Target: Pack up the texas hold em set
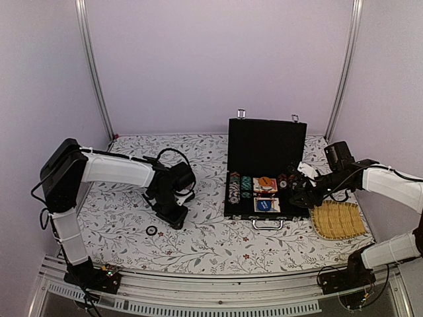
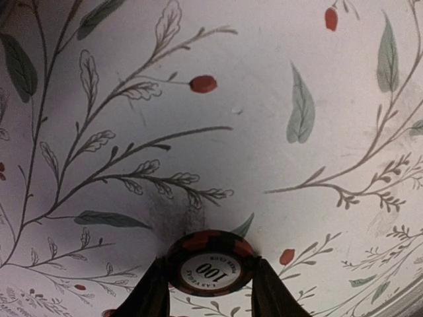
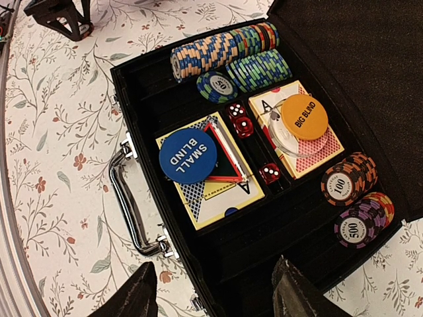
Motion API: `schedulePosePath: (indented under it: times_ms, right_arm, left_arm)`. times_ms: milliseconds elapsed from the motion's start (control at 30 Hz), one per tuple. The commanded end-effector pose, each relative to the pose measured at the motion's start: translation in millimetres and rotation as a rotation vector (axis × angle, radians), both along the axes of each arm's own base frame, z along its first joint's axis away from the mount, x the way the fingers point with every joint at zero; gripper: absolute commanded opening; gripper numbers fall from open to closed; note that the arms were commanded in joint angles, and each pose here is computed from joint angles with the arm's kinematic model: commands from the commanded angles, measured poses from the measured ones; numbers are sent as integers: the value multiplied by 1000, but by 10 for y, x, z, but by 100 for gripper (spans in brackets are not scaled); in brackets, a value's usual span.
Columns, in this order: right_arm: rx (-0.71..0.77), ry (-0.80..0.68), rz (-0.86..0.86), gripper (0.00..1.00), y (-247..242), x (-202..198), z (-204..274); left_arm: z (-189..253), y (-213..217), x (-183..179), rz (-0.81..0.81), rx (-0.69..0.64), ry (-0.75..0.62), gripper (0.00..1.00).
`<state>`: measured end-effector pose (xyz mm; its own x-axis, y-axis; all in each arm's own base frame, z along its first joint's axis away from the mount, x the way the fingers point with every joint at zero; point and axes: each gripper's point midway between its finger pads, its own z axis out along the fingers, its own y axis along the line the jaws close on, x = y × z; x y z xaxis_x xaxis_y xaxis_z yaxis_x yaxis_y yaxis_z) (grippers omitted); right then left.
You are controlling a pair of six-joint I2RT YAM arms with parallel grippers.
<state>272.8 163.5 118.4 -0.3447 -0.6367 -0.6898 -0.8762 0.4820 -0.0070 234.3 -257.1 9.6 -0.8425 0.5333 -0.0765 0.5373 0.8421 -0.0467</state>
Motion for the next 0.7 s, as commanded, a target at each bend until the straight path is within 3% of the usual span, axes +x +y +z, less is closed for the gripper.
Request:
schedulePosePath:
  times_ms: [0, 333, 667]
  right_arm:
    - [15, 5, 15, 60, 20, -24, -7]
    - [16, 9, 21, 60, 30, -28, -15]
    - [17, 16, 23, 60, 35, -33, -26]
  left_arm:
    - [35, 90, -100, 27, 8, 4, 36]
    - [128, 718, -392, 172, 51, 31, 36]
    - [137, 872, -342, 229, 43, 25, 36]
